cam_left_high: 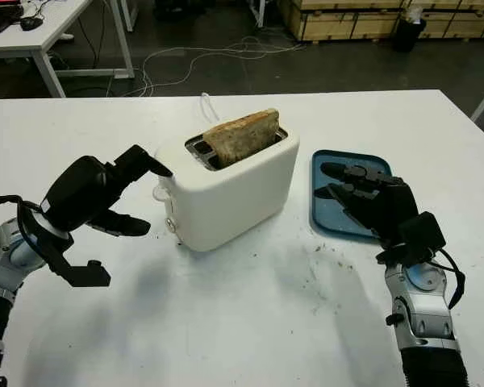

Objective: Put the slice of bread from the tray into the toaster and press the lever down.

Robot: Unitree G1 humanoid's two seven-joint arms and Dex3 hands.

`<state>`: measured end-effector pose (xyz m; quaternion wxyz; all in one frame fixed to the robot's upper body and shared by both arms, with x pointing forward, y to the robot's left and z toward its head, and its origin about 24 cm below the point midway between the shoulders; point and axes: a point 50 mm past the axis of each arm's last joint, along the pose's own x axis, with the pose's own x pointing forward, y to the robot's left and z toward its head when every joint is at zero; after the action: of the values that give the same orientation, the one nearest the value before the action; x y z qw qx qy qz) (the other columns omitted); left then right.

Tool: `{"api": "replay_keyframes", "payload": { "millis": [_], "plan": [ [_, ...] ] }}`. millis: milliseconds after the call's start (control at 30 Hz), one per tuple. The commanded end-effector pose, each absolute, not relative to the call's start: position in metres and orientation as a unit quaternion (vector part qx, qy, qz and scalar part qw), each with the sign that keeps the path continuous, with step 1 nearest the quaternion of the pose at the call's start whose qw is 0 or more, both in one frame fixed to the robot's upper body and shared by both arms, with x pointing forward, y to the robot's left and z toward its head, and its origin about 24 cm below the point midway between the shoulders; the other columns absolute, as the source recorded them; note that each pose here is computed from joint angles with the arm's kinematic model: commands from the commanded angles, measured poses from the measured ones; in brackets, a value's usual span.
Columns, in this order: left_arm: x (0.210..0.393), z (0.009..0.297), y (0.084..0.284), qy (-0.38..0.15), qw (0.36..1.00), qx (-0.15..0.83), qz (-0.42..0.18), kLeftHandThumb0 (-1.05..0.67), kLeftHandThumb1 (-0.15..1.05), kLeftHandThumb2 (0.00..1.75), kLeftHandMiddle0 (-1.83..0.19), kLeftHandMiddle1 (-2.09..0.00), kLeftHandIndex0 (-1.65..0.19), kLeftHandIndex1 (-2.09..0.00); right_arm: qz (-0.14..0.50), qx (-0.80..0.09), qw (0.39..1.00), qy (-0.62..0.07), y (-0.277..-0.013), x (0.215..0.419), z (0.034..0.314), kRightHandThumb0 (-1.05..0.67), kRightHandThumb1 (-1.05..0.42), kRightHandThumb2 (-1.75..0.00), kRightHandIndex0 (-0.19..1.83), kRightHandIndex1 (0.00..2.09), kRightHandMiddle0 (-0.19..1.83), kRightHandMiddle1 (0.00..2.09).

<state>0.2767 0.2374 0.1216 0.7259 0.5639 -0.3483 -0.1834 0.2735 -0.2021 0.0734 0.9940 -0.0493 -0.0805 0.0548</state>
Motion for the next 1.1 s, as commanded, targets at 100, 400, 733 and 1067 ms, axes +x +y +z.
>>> {"api": "replay_keyframes", "payload": {
  "millis": [100, 400, 733, 1067],
  "plan": [
    [0.277, 0.106, 0.248, -0.35, 0.691, 0.605, -0.184, -0.98, 0.92, 0.99, -1.57, -1.75, 0.0, -1.3, 0.056, -0.05, 0.993, -0.086, -0.202, 0.274, 0.074, -0.52, -0.92, -0.11, 0.84, 0.7, 1.05, 0.0],
    [0.274, 0.085, 0.258, -0.439, 0.639, 0.62, -0.121, -0.82, 0.92, 1.03, -1.57, -1.75, 0.0, -0.89, 0.056, -0.048, 0.994, -0.085, -0.201, 0.275, 0.073, -0.53, -0.92, -0.11, 0.84, 0.7, 1.05, 0.0],
    [0.273, 0.075, 0.257, -0.468, 0.633, 0.605, -0.119, -0.79, 0.92, 0.99, -0.2, -1.75, 0.0, -0.51, 0.059, -0.045, 0.994, -0.085, -0.203, 0.275, 0.073, -0.52, -0.92, -0.11, 0.84, 0.71, 1.06, 0.0],
    [0.275, 0.077, 0.248, -0.459, 0.639, 0.597, -0.155, -0.83, 0.92, 0.99, 0.0, -1.75, 0.0, -0.54, 0.056, -0.047, 0.994, -0.084, -0.203, 0.274, 0.074, -0.53, -0.92, -0.11, 0.84, 0.71, 1.06, 0.0]
  ]
}}
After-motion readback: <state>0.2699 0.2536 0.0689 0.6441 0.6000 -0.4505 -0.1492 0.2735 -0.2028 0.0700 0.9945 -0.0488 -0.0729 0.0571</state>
